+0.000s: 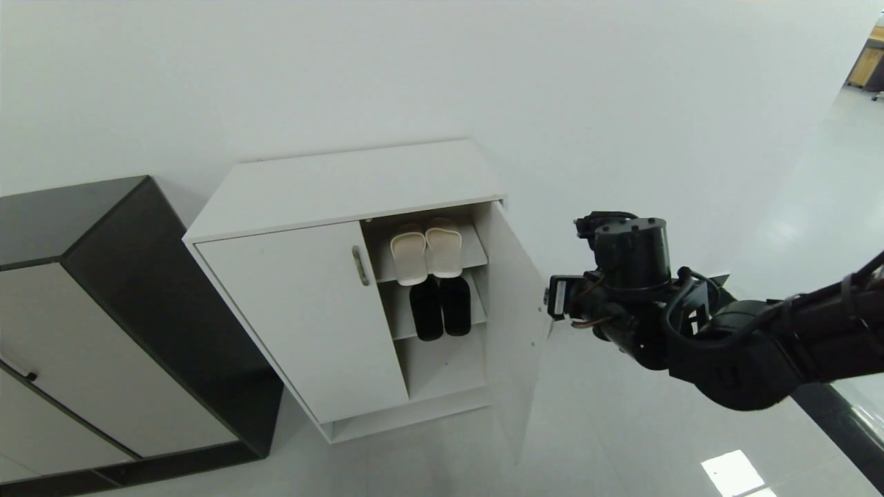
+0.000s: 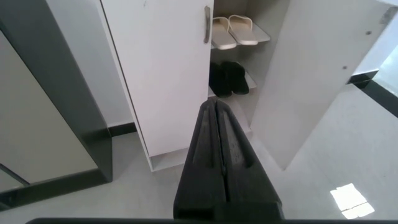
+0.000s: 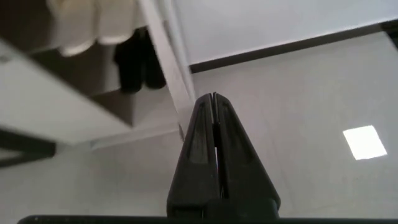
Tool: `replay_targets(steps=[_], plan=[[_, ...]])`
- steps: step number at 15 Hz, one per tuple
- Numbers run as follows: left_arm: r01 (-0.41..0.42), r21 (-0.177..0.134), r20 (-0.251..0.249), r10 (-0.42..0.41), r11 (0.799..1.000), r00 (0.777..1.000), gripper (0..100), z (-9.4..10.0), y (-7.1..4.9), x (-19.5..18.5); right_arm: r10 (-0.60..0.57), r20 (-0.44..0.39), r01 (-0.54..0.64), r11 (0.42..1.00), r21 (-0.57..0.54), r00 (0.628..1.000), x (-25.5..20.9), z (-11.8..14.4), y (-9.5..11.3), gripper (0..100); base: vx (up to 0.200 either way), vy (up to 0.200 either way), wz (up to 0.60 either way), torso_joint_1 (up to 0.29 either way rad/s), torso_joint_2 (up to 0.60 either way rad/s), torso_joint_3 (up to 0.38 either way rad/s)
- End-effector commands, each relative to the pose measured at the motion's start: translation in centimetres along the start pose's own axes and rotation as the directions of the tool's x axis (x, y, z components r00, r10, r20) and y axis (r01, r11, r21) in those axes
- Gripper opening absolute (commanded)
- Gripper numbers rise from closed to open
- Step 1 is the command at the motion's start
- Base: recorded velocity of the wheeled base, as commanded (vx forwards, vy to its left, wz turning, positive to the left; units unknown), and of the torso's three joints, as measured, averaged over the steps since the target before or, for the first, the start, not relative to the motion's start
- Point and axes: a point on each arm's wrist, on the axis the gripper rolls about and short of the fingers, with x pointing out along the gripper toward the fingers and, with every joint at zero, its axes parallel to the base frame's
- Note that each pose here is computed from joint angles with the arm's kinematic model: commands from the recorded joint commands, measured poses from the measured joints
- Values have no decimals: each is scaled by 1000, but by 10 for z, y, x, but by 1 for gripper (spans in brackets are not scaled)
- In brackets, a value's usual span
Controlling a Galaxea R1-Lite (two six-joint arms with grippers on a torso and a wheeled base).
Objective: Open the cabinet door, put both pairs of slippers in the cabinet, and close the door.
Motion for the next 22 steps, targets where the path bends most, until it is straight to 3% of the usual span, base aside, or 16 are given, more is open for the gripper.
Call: replay_targets(steps=[1,9,15,17,20,22], plan=[[0,0,-1,0,1000,1000,0,0,0,0,72,3,-72,997,-13,997,-32,1,11,0,0,0,0,0,0,0],[0,-2,1,0,1000,1000,0,0,0,0,107,-62,-114,987,-115,992,-40,-17,5,0,0,0,0,0,0,0],[0,-2,-1,0,1000,1000,0,0,0,0,104,-76,-113,986,-125,992,-37,-21,6,0,0,0,600,5,3,2],[0,-2,-1,0,1000,1000,0,0,0,0,123,-101,-136,982,-131,987,-36,-27,4,0,0,0,0,0,0,0],[0,-2,-1,0,1000,1000,0,0,0,0,182,-133,-198,973,-122,974,-35,-33,-2,0,0,0,0,0,0,0],[0,-2,-1,0,1000,1000,0,0,0,0,309,-146,-326,939,-111,940,-37,-44,-14,0,0,0,0,0,0,0]])
